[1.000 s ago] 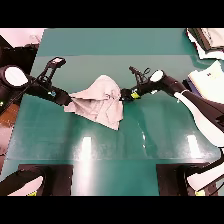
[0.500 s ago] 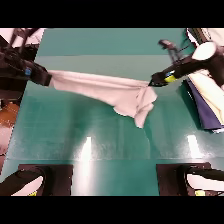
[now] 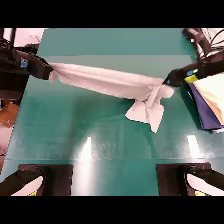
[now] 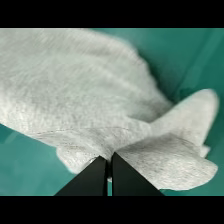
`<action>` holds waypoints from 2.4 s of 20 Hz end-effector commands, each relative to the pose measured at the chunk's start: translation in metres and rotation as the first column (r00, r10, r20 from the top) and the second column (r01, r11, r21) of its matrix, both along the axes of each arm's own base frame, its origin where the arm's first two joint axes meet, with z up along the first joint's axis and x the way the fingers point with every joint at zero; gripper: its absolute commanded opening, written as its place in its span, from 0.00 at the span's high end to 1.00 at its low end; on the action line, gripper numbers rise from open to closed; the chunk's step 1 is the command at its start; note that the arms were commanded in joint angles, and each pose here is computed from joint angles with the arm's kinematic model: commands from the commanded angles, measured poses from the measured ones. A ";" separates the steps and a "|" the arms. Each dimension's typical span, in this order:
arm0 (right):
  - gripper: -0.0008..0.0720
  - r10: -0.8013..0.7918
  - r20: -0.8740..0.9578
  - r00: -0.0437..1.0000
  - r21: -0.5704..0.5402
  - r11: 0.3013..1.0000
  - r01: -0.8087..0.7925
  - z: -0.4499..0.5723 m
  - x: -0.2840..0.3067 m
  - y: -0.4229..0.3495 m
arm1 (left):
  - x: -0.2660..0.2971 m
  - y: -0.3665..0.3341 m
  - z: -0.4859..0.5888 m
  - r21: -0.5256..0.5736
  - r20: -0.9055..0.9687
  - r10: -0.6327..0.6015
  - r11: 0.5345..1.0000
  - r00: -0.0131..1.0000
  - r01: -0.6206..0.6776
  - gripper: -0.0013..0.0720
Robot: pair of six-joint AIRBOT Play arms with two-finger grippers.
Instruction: Fold the shirts.
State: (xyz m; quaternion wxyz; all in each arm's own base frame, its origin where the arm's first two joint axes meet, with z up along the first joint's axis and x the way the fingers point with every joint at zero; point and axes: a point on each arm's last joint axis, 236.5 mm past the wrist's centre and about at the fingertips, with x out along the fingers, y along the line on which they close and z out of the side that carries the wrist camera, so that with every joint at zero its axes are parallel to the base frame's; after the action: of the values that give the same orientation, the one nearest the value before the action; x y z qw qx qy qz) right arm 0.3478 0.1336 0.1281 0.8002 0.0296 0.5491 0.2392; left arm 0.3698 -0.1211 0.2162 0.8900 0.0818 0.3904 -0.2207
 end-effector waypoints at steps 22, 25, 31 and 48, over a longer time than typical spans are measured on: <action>0.38 -0.120 -0.376 0.919 0.218 0.952 0.213 -0.152 -0.048 0.036 | -0.038 0.002 -0.137 0.037 -0.321 0.005 0.999 0.947 0.007 0.95; 0.61 -0.071 -0.408 0.910 0.202 0.965 0.166 -0.166 -0.044 0.054 | -0.039 0.002 -0.138 0.038 -0.325 0.004 0.999 0.946 0.009 0.95; 0.97 -0.099 -0.209 0.973 0.168 0.976 0.136 -0.110 -0.015 0.024 | -0.018 0.029 -0.093 0.138 -0.191 0.070 0.989 0.979 -0.044 0.95; 0.97 -0.319 0.872 0.371 0.259 0.944 0.203 0.382 -0.103 -0.084 | -0.128 0.017 0.311 -0.154 0.696 0.048 0.985 0.716 0.084 0.95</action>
State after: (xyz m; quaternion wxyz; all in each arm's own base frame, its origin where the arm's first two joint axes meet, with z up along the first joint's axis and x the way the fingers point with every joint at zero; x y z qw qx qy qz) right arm 0.2752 0.0591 0.4757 0.9860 0.0516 0.0473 0.1513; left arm 0.2754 -0.0917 0.4970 0.9768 0.0970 0.0595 -0.1812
